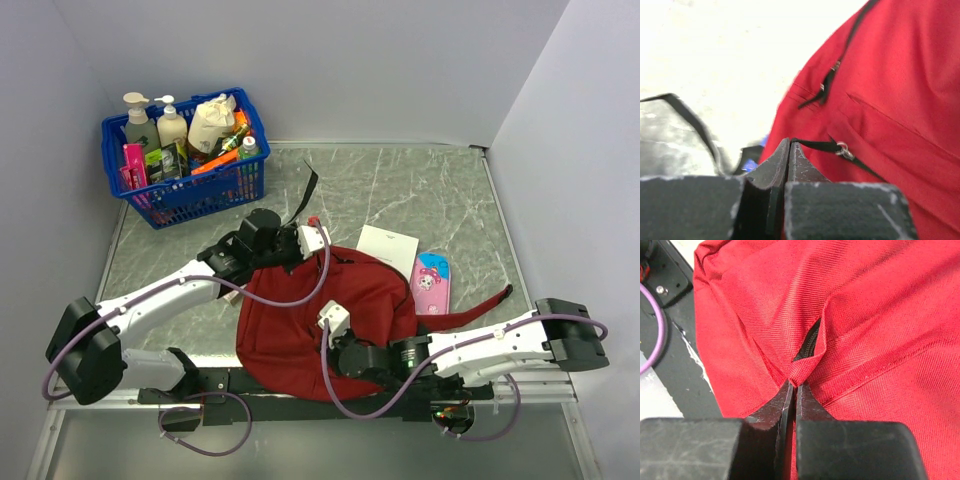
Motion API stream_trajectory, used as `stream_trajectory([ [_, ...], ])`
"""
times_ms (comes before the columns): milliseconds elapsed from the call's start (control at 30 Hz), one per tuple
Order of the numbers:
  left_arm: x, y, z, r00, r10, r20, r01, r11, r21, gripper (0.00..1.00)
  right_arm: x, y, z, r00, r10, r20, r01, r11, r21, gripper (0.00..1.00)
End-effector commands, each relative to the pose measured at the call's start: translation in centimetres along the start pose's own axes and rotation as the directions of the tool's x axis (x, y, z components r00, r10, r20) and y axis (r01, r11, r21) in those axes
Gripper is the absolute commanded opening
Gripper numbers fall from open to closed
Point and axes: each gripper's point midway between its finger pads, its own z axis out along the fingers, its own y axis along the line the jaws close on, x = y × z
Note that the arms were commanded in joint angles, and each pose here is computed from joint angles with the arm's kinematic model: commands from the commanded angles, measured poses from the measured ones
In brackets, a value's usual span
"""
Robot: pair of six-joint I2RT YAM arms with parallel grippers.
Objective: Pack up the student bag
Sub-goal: Zip the student bag at the center of the board, then adjust the student bag at the center of the board.
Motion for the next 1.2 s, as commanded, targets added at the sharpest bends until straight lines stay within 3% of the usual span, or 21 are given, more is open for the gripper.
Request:
stream_trajectory([
  [0, -8.3, 10.0, -2.6, 0.97, 0.136, 0.202, -0.033, 0.896, -0.444, 0.01, 2.7, 1.4, -0.8, 0.994, -0.037, -0.102, 0.029, 0.996, -0.081, 0.0],
  [100, -8.2, 10.6, -2.7, 0.972, 0.134, 0.193, -0.03, 0.884, -0.466, 0.01, 2.7, 1.3, -0.7, 0.994, -0.031, -0.102, 0.023, 0.997, -0.073, 0.0],
  [233, -8.0, 7.1, -1.8, 0.975, 0.09, 0.203, -0.029, 0.957, -0.288, 0.04, 1.3, 1.2, -0.7, 0.996, -0.046, -0.074, 0.043, 0.998, -0.049, 0.0],
  [267, -7.6, 6.4, -1.8, 0.979, 0.07, 0.192, -0.019, 0.966, -0.256, 0.07, 0.2, 1.2, -0.7, 0.998, -0.044, -0.048, 0.042, 0.998, -0.04, 0.04],
  [300, -7.5, 6.0, -1.8, 0.98, 0.064, 0.189, -0.017, 0.971, -0.237, 0.14, -0.7, 1.1, -0.7, 0.999, -0.039, -0.031, 0.038, 0.999, -0.034, 0.11],
  [333, -7.2, 5.5, -1.8, 0.981, 0.061, 0.184, -0.021, 0.977, -0.214, 0.23, -1.8, 0.9, -0.9, 1.0, -0.026, -0.008, 0.026, 0.999, -0.029, 0.31],
  [367, -7.0, 5.3, -2.1, 0.983, 0.055, 0.174, -0.018, 0.978, -0.208, 0.35, -3.4, 1.0, -1.1, 1.0, -0.005, 0.021, 0.005, 1.0, -0.027, 0.41],
  [400, -6.8, 5.2, -2.2, 0.985, 0.045, 0.166, -0.01, 0.979, -0.204, 0.61, -4.5, 0.0, -1.0, 0.999, 0.02, 0.039, -0.02, 1.0, 0.0, 0.47],
  [433, -6.6, 5.2, -2.4, 0.987, 0.035, 0.156, -0.001, 0.977, -0.212, 0.7, -6.1, -0.6, -1.7, 0.995, 0.048, 0.083, -0.048, 0.999, -0.001, 0.55],
  [467, -6.7, 5.2, -2.8, 0.987, 0.017, 0.158, 0.018, 0.976, -0.216, 0.83, -7.7, -1.2, -2.1, 0.99, 0.077, 0.118, -0.078, 0.997, 0.009, 0.56],
  [533, -6.7, 5.8, -3.9, 0.988, -0.013, 0.155, 0.051, 0.969, -0.242, 0.88, -10.9, -4.5, -3.7, 0.968, 0.143, 0.206, -0.16, 0.985, 0.069, 0.59],
  [667, -5.5, 6.2, -5.9, 0.982, -0.126, 0.139, 0.159, 0.953, -0.259, 0.9, -14.1, -11.0, -5.5, 0.938, 0.224, 0.266, -0.283, 0.936, 0.21, 0.63],
  [733, -3.4, 5.7, -6.6, 0.981, -0.163, 0.106, 0.185, 0.947, -0.262, 0.91, -12.9, -14.6, -5.5, 0.953, 0.227, 0.201, -0.287, 0.887, 0.361, 0.65],
  [867, 0.8, 4.0, -8.1, 0.974, -0.224, 0.029, 0.223, 0.933, -0.284, 0.92, -11.9, -18.8, -6.0, 0.956, 0.265, 0.124, -0.29, 0.798, 0.528, 0.75],
  [933, 3.1, 3.4, -8.7, 0.963, -0.267, -0.039, 0.243, 0.923, -0.297, 0.93, -10.5, -19.6, -5.7, 0.953, 0.29, 0.089, -0.291, 0.794, 0.533, 0.81],
  [1100, 8.6, 1.9, -8.9, 0.904, -0.374, -0.209, 0.298, 0.899, -0.321, 0.99, -8.3, -22.7, -6.4, 0.929, 0.365, 0.06, -0.333, 0.755, 0.565, 0.85],
  [1167, 10.7, 2.0, -8.9, 0.876, -0.41, -0.254, 0.309, 0.881, -0.358, 0.96, -7.8, -22.7, -6.2, 0.923, 0.382, 0.035, -0.337, 0.764, 0.55, 0.85],
])
